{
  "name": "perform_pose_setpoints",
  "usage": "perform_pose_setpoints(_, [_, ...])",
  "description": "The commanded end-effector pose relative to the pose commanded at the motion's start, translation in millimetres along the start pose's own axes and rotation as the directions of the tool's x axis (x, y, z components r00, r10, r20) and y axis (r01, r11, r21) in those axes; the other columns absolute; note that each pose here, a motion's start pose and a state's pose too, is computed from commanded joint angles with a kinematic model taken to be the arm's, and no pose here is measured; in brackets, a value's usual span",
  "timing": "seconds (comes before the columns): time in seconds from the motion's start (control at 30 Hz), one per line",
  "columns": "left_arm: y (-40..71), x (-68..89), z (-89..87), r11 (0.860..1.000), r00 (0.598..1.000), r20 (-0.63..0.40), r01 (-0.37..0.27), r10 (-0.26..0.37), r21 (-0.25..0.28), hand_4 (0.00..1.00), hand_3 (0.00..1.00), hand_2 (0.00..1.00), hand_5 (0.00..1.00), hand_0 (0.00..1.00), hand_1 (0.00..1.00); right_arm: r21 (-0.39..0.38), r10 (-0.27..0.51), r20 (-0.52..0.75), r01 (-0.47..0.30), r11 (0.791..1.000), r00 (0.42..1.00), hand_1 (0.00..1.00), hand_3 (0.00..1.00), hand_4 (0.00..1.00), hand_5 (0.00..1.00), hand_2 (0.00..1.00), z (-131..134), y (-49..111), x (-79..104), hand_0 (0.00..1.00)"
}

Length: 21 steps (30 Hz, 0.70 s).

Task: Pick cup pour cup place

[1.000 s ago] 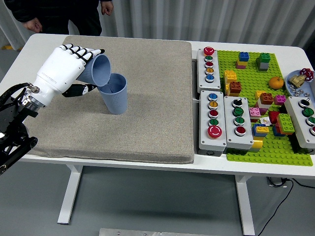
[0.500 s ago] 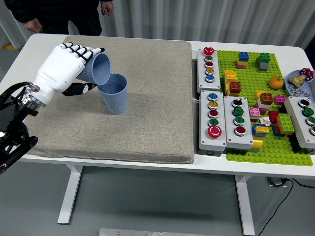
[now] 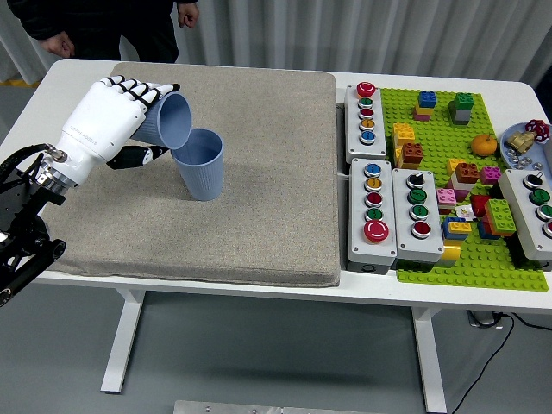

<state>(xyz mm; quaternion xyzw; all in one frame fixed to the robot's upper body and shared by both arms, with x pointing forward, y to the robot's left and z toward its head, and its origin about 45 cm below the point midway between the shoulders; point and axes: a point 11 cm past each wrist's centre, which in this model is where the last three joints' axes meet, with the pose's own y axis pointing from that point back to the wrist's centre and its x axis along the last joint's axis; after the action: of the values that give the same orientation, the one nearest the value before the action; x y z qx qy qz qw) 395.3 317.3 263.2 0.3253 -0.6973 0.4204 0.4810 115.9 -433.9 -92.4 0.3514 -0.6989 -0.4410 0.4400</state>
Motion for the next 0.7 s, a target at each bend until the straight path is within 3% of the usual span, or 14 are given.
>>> perform_pose_setpoints(0.3, [1.0,1.1,-2.5,0.999,0.998,-0.061,-0.016,0.018,0.033,0.533,0.788,0.749,0.002,0.457,0.552,-0.002,0.0,0.0,0.0,1.0,1.0,0.704,0.641,0.227,0.383,0.722,1,-0.1,0.1,0.741])
perform_pose_setpoints(0.53, [2.1,6.9,-11.8,0.991,0.979,-0.187,-0.054,0.076,0.12,0.532,0.789,0.749,0.002,0.454,0.55,0.0,-0.001,0.001,0.001,1.0,1.0,0.704,0.642,0.227,0.384,0.723,0,0.0,-0.5,0.742])
perform_pose_setpoints(0.7, [5.9,3.9,-21.6,0.976,0.939,-0.32,-0.063,0.129,0.209,0.531,0.789,0.75,0.002,0.451,0.549,0.002,-0.002,0.003,0.002,1.0,1.0,0.704,0.641,0.227,0.383,0.722,-1,0.2,-0.9,0.742])
